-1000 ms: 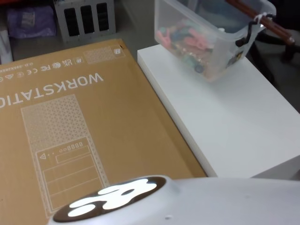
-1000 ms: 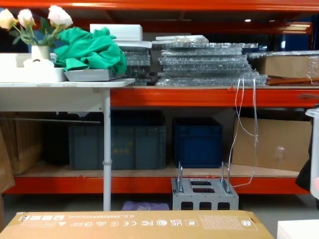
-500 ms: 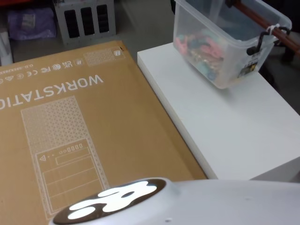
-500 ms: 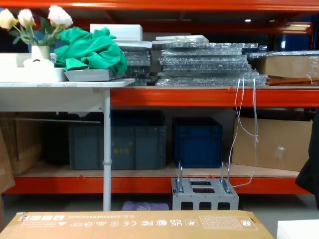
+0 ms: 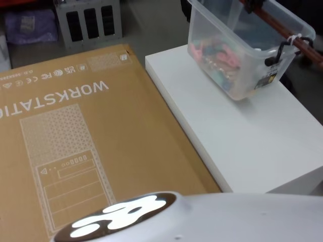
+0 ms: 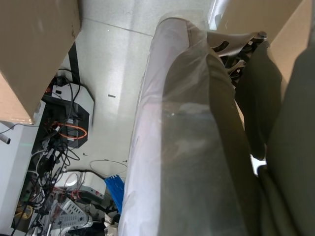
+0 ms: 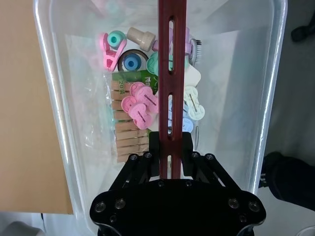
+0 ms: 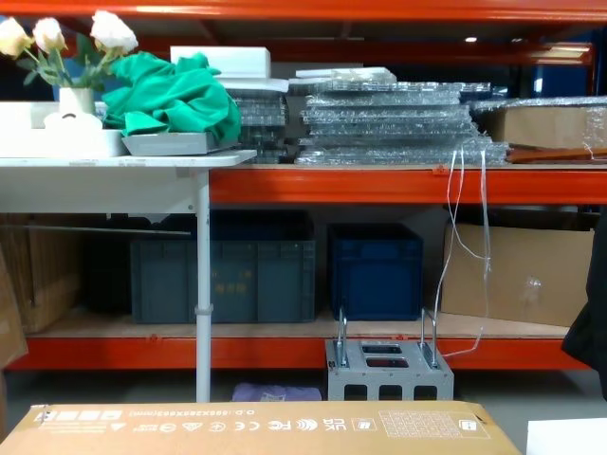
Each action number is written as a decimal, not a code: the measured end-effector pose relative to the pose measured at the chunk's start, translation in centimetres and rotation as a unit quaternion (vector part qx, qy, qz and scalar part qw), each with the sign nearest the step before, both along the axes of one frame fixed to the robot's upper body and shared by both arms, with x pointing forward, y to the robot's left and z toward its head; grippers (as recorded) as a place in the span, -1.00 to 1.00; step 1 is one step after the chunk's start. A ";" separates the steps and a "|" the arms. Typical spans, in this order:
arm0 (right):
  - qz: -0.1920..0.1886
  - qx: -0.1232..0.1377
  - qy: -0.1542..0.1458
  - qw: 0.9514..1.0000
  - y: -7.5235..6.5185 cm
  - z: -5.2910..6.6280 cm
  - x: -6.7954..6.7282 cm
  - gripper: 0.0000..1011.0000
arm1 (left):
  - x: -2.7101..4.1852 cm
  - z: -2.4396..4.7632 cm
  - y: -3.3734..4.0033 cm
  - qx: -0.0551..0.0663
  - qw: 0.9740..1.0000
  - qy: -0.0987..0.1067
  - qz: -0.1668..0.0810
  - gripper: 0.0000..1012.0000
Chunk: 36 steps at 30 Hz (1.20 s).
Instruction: Use one hand to grasp the basket and place it at the designated location.
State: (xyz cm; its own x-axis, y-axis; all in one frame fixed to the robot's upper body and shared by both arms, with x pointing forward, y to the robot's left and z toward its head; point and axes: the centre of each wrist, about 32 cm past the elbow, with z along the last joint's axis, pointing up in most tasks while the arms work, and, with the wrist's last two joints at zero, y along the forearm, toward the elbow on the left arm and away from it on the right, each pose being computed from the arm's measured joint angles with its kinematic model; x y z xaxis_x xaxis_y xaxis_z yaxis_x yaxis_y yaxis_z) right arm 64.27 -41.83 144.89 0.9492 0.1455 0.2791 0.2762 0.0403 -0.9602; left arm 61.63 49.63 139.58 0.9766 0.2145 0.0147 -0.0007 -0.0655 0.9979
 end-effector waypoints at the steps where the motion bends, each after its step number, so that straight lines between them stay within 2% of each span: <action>1: -0.003 0.002 -0.003 1.000 0.1 -0.1 -0.3 -0.52 | 0.00 0.00 0.00 0.000 1.000 0.000 0.000 -1.00; 12: -0.028 0.014 -0.011 0.999 0.2 -0.7 -1.9 -0.52 | 0.00 0.00 0.00 0.000 1.000 0.000 0.000 -1.00; 19: -0.044 0.019 0.004 0.999 -0.2 -1.6 -2.2 -0.52 | 0.00 0.00 0.00 0.000 1.000 0.000 0.000 -1.00; 36: -0.047 0.021 0.021 0.998 -0.7 -2.7 -2.9 -0.52 | 0.00 0.00 0.00 0.000 1.000 0.000 0.000 -1.00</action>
